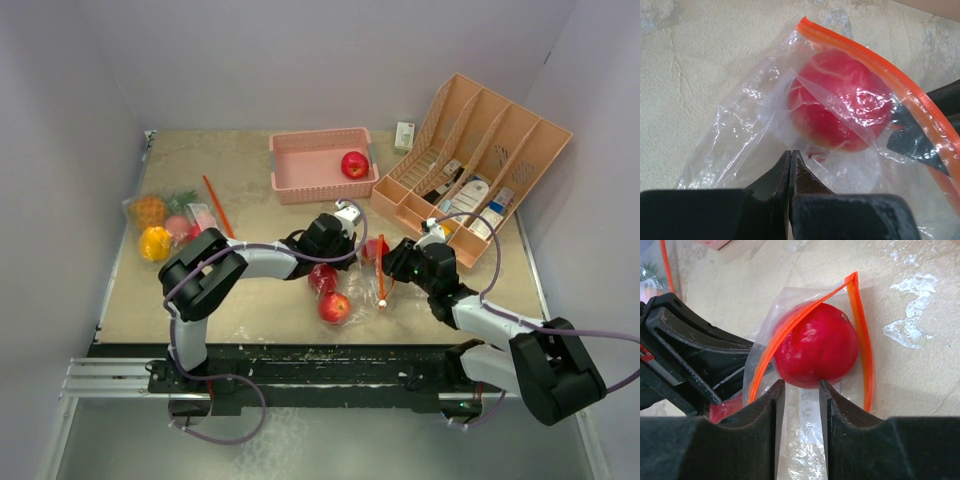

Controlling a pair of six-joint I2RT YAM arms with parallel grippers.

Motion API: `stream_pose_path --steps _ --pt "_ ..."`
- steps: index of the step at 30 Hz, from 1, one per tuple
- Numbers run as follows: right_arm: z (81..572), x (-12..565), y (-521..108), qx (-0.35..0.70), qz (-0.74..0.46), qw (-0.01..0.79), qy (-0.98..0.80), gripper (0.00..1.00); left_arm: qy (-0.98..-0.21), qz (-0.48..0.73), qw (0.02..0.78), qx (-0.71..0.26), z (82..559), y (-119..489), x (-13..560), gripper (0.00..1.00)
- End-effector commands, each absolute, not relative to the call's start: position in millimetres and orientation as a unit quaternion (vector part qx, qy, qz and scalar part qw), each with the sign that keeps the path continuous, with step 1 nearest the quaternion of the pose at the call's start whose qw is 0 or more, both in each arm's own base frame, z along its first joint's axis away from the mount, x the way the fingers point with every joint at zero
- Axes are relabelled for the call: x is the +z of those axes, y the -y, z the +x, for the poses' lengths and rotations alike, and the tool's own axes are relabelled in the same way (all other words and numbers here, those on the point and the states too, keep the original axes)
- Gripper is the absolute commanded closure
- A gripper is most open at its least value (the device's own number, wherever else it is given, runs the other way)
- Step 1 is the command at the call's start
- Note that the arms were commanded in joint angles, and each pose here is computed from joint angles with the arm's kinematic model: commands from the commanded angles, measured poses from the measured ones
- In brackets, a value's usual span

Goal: Open the zip-top bag and remove the fake food
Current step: Pick up the fake fruit from the zipper food storage bag.

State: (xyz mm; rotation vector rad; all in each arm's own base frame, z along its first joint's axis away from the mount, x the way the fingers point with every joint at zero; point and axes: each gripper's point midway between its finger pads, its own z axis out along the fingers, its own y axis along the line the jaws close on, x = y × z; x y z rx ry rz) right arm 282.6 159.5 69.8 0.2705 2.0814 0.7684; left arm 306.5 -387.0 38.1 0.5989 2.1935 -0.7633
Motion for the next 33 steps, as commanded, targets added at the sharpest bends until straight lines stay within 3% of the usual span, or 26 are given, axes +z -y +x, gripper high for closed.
stream_pose_path --steps 1,5,18,26,33 --pt "300 90 -157 0.297 0.103 0.477 -0.821 0.58 -0.840 0.242 0.371 -0.313 312 399 46 1.00" --pt "310 84 -158 0.279 0.090 0.473 -0.830 0.42 -0.839 0.244 0.368 -0.318 311 401 46 1.00" --pt "338 69 -165 0.248 0.064 0.463 -0.848 0.16 -0.837 0.245 0.362 -0.329 306 402 44 1.00" --pt "337 52 -162 0.235 0.064 0.450 -0.859 0.21 -0.836 0.245 0.370 -0.325 307 398 49 1.00" --pt "330 71 -162 0.245 0.062 0.459 -0.852 0.44 -0.835 0.237 0.366 -0.336 306 396 52 1.00"
